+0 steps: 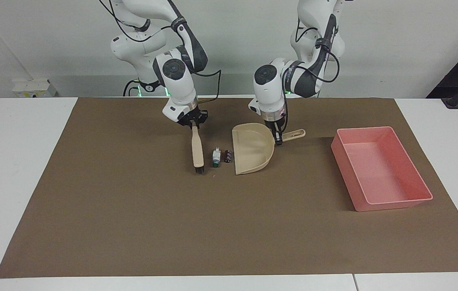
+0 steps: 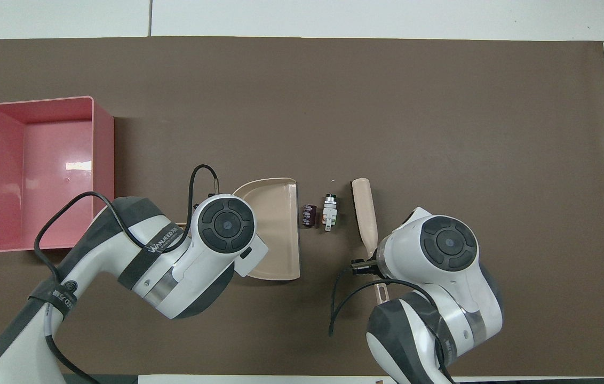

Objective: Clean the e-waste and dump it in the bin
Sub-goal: 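Sweep the electronic parts into the dustpan with the brush in the right gripper, then carry the dustpan to the bin while the right gripper returns the brush, then tilt the dustpan over the pink bin with the left gripper to dump parts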

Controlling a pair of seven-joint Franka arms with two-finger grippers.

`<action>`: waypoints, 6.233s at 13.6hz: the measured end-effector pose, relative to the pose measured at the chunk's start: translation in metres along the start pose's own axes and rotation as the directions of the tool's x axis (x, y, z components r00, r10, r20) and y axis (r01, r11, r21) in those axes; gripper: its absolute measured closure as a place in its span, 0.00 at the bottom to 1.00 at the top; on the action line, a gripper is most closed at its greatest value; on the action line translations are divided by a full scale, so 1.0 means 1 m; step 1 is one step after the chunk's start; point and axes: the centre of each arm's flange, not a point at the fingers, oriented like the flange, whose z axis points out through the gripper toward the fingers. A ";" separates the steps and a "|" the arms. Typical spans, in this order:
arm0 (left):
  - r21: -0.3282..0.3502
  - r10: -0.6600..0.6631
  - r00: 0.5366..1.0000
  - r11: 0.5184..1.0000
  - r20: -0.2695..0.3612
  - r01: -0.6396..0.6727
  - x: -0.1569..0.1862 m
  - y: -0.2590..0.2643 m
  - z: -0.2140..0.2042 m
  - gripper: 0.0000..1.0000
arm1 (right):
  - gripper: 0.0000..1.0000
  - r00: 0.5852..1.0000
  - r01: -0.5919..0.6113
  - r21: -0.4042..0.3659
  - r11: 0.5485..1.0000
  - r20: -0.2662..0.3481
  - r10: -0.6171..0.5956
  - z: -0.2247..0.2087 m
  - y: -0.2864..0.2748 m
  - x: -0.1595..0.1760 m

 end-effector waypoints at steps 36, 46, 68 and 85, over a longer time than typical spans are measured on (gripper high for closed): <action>-0.004 -0.003 1.000 1.000 0.001 0.003 0.000 0.003 0.005 0.66 | 0.74 0.988 -0.146 0.075 0.986 -0.029 0.149 0.025 -0.142 0.001; 0.005 -0.003 1.000 1.000 -0.006 0.003 -0.002 0.004 0.009 0.66 | 0.74 0.985 -0.171 0.073 0.983 -0.025 0.173 0.028 -0.158 0.001; 0.035 0.081 0.983 0.996 -0.162 -0.076 -0.080 -0.031 -0.016 0.66 | 0.74 0.999 0.052 0.015 0.999 -0.016 -0.052 -0.080 0.145 0.058; 0.100 -0.074 0.979 0.990 -0.192 0.095 -0.518 -0.080 -0.046 0.66 | 0.74 0.998 -0.016 -0.065 0.998 0.067 0.020 -0.043 0.322 0.044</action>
